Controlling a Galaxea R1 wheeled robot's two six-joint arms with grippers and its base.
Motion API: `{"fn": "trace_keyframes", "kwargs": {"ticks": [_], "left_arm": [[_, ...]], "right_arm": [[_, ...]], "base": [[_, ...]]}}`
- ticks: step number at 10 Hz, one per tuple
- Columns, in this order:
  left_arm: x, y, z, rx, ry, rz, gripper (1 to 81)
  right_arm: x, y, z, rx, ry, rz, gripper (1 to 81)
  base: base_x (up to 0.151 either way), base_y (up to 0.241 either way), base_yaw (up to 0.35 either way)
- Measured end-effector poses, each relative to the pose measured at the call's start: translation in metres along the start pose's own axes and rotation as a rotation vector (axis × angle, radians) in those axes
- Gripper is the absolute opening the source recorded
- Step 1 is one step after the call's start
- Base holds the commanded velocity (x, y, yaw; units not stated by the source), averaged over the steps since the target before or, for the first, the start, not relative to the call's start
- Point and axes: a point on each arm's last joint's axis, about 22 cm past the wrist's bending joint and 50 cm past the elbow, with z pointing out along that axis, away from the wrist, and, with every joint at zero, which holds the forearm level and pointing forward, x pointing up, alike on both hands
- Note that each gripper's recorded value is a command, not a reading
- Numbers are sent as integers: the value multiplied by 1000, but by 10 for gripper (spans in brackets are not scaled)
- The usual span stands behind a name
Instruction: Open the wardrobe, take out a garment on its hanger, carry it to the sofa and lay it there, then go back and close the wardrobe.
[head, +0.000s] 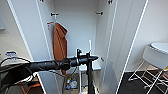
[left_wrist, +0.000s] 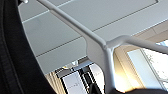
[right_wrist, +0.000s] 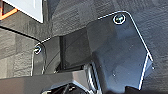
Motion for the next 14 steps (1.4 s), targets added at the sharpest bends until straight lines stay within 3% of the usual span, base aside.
{"fn": "trace_keyframes", "kwargs": {"ticks": [4,14], "left_arm": [[-27,-57,-23,59,10,-68,10],[-28,-51,-32,49,12,-48,10]], "right_arm": [[-2,1,-1,-2,-2,1,811],[-1,1,-1,-1,-1,1,811]], "base": [[0,0,0],[0,0,0]]}}
